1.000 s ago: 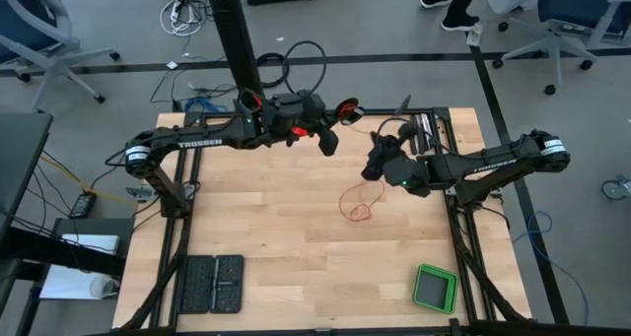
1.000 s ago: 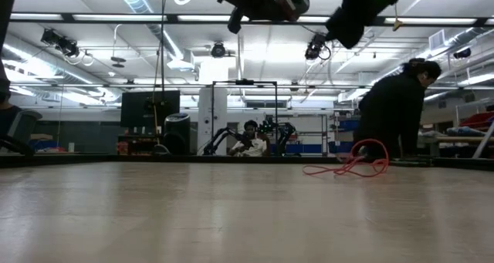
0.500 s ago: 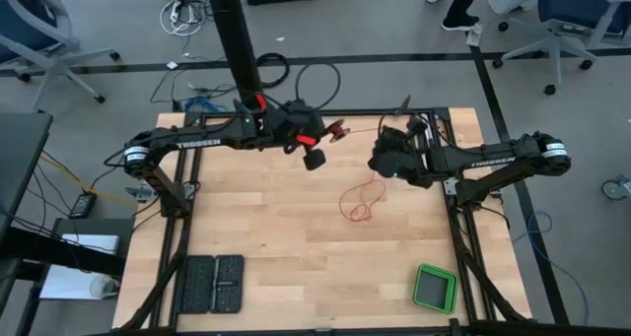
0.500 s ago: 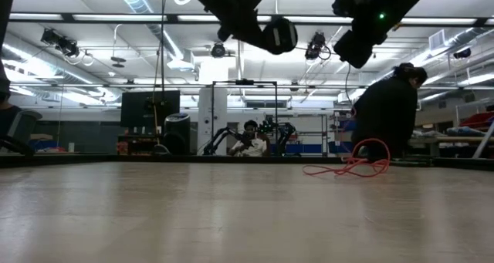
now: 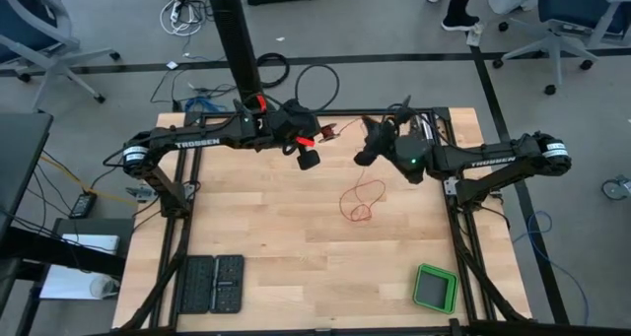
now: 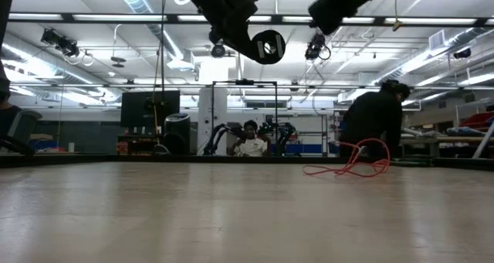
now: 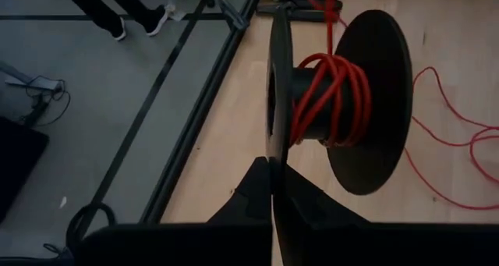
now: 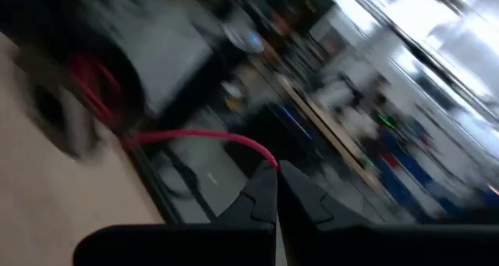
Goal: Coil cords
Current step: Coil the red wire cable onto the black spool
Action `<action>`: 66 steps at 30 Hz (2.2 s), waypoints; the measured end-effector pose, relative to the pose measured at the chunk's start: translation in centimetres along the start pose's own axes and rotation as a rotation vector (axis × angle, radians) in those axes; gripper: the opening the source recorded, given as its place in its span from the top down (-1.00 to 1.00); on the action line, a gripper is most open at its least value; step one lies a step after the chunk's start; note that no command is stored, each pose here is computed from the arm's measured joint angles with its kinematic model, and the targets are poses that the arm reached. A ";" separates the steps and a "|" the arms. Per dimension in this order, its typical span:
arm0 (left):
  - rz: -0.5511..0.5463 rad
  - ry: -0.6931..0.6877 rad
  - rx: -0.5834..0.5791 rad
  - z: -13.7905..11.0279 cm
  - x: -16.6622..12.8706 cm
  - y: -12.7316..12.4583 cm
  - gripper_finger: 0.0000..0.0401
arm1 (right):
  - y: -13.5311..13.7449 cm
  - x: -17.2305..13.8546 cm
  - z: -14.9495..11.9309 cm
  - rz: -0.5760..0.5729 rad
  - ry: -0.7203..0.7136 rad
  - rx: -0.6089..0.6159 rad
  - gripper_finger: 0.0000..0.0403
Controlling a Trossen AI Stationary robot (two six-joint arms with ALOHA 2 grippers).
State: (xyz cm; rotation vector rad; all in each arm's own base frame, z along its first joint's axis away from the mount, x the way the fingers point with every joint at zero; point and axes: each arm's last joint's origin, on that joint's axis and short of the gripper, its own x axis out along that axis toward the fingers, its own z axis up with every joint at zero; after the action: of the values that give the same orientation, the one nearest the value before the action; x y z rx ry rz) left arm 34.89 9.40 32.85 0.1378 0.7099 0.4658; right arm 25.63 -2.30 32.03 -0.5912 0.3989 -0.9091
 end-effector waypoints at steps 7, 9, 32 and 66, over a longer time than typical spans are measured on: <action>0.014 -0.028 -0.042 0.3 0.0 0.1 0.99 | 0.2 -0.1 1.1 0.180 -0.192 0.114 1.00; 0.019 -0.058 -0.076 0.6 0.0 0.1 0.99 | 0.3 -0.1 1.2 0.211 -0.204 0.176 1.00; -0.162 -0.415 -0.301 3.9 -0.8 0.2 0.99 | 1.3 0.7 0.9 0.342 -0.211 0.268 1.00; -0.168 -0.322 -0.219 3.0 -0.4 0.0 0.99 | 6.9 -0.8 -13.1 0.577 0.130 0.334 0.24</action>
State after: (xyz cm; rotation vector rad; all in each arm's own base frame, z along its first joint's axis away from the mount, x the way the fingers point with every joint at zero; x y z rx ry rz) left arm 36.61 9.29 35.36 -0.0522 0.3479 0.3467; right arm 22.17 -2.41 17.59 -0.0927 0.4884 -0.4411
